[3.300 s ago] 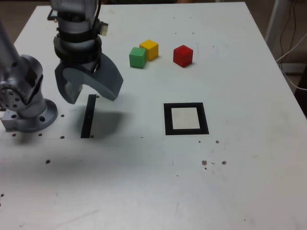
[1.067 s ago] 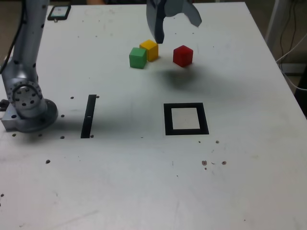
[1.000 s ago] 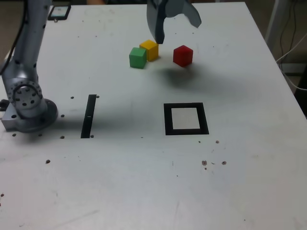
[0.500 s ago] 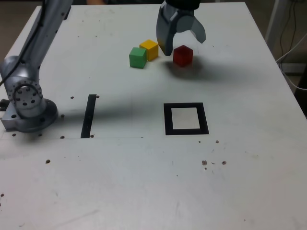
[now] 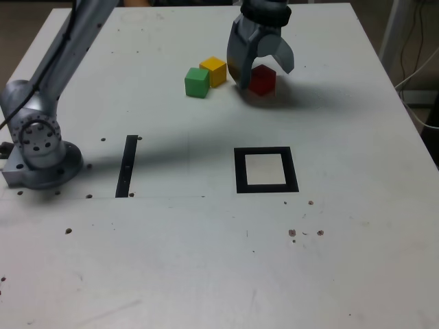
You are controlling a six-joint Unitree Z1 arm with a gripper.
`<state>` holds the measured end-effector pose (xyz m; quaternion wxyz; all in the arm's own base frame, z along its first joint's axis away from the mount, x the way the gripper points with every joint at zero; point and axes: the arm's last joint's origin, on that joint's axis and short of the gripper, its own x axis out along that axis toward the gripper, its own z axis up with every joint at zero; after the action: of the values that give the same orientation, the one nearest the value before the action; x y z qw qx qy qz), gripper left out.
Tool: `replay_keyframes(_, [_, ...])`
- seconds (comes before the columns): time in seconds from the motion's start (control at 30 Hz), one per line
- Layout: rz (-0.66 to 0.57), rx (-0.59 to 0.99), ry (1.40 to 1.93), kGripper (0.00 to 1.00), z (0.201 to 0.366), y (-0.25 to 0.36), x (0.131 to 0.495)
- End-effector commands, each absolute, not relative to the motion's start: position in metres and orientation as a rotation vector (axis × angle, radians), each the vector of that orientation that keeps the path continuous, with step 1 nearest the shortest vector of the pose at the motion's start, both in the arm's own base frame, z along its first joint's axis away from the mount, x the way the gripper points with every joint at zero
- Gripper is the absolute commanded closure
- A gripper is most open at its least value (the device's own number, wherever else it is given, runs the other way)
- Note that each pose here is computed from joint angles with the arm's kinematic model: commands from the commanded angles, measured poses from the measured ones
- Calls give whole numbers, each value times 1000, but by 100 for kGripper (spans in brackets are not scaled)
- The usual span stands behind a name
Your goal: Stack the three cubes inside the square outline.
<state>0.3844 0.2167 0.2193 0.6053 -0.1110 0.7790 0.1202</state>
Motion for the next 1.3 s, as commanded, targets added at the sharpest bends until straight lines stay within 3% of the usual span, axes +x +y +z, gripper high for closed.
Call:
replay_keyframes(0.0, [277, -258, 1814, 15, 220, 215, 383])
replay_keyframes(0.37, [267, -256, 1852, 42, 225, 212, 384])
replay_keyframes(0.9, [202, -254, 1822, 48, 217, 215, 396])
replay_keyframes(1.27, [137, -222, 1799, 61, 213, 214, 404])
